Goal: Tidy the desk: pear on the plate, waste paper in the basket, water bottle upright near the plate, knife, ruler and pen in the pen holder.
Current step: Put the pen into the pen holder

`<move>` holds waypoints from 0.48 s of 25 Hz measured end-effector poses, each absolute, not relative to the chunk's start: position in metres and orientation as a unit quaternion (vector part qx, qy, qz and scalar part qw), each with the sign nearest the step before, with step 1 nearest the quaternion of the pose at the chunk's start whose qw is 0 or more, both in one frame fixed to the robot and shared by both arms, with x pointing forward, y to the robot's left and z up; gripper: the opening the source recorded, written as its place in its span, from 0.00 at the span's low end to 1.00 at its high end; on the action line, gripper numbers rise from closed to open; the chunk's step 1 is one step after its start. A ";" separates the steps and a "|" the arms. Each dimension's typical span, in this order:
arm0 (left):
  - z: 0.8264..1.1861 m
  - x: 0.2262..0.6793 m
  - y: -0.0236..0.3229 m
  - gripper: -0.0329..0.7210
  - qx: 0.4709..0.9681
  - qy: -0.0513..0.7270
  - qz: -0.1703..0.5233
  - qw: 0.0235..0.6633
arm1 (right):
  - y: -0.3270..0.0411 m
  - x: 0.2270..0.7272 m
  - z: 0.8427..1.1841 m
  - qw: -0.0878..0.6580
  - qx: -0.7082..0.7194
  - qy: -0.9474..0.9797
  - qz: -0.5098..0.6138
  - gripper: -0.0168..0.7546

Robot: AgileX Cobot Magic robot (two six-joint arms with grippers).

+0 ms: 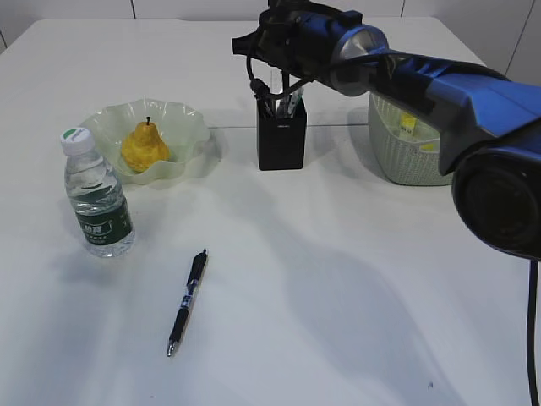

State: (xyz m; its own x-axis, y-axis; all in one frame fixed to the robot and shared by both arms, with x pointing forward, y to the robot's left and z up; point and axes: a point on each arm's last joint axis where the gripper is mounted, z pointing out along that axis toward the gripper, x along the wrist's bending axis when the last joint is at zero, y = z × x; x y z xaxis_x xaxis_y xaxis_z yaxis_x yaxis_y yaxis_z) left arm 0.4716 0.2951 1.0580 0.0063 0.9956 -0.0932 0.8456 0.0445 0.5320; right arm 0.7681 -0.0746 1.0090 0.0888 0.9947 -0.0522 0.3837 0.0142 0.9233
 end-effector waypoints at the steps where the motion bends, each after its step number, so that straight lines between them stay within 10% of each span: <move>1: 1.058 0.472 0.295 0.66 0.671 0.686 0.164 0.229 | -0.077 0.769 1.009 0.425 0.604 0.569 0.362 0.09; 12: 1.058 0.472 0.295 0.66 0.671 0.686 0.164 0.229 | -0.077 0.775 0.981 0.413 0.614 0.575 0.348 0.09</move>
State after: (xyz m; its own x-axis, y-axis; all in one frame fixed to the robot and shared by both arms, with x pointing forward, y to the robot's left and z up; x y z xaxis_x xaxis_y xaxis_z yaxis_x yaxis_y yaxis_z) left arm 0.4716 0.2951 1.0580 0.0063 0.9956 -0.0932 0.8456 0.0445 0.5320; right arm 0.7752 -0.0774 0.9813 0.0959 0.9942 -0.0481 0.4197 0.0034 0.9076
